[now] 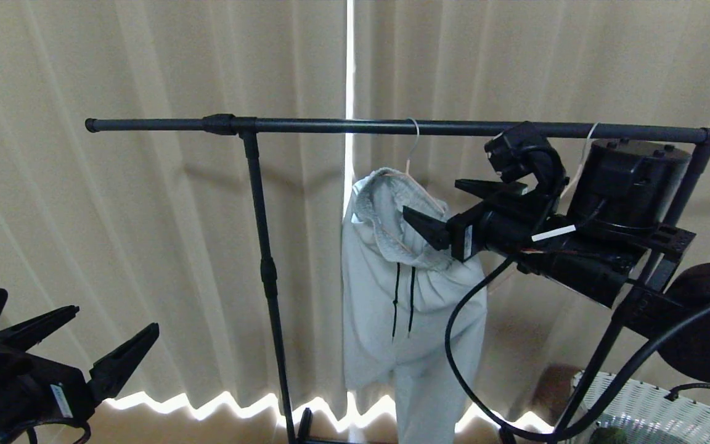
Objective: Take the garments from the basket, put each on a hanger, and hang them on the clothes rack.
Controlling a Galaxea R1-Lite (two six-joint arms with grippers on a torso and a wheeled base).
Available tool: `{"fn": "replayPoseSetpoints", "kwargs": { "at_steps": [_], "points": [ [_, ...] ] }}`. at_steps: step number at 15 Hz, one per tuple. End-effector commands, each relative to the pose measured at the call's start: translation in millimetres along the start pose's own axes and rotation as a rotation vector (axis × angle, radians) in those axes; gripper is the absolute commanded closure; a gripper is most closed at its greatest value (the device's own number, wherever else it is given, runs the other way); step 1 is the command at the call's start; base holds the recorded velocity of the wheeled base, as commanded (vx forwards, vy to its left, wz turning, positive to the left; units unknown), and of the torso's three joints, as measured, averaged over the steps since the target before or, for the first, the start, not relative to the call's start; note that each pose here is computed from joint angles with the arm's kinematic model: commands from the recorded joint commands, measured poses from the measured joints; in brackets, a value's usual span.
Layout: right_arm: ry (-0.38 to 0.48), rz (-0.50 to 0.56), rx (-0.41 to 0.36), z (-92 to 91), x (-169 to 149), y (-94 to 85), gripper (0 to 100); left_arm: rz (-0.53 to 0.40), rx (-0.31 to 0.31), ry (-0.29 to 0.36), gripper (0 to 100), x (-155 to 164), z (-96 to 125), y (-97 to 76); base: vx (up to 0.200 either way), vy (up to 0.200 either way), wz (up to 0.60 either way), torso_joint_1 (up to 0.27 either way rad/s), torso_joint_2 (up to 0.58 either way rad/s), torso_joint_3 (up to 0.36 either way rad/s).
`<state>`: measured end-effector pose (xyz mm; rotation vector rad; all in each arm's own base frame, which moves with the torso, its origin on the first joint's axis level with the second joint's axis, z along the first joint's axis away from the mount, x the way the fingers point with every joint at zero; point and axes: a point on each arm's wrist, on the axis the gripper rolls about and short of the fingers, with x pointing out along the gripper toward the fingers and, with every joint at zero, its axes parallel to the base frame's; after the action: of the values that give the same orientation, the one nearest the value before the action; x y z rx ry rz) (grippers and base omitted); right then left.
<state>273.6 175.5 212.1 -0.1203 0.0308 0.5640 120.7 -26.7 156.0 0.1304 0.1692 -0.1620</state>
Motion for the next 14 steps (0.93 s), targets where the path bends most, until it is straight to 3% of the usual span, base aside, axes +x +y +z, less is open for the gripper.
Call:
{"fn": "replayPoseSetpoints", "kwargs": {
  "at_steps": [1,4,6,9,12,14],
  "points": [
    [-0.03,-0.019,0.0,10.2,-45.0,-5.5,0,0.001,-0.001,-0.007,0,-0.9,0.9,0.2,0.0,0.0,0.0,0.0,0.0,0.0],
    [-0.03,-0.112,-0.034,4.2,-107.1,-24.6,0,0.012,-0.001,-0.037,0,-7.0,2.9,1.6,0.0,0.0,0.0,0.0,0.0,0.0],
    [0.009,-0.226,-0.038,-9.9,-139.2,-42.8,0,0.015,-0.003,-0.073,0,-18.5,1.4,2.3,0.0,0.0,0.0,0.0,0.0,0.0],
    [0.089,-0.374,-0.016,-38.0,-182.7,-54.9,0,0.018,0.0,-0.079,0,-26.6,-5.0,2.3,0.0,0.0,0.0,0.0,0.0,0.0],
    [0.199,-0.468,0.015,-69.9,-216.3,-51.2,0,0.017,0.002,-0.027,0,-26.8,-17.1,1.2,0.0,0.0,0.0,0.0,0.0,0.0],
    [0.263,-0.519,0.041,-89.3,-230.7,-48.5,0,0.04,0.004,0.064,0,-21.4,-27.5,2.9,0.0,0.0,0.0,0.0,0.0,0.0]
  ]
}}
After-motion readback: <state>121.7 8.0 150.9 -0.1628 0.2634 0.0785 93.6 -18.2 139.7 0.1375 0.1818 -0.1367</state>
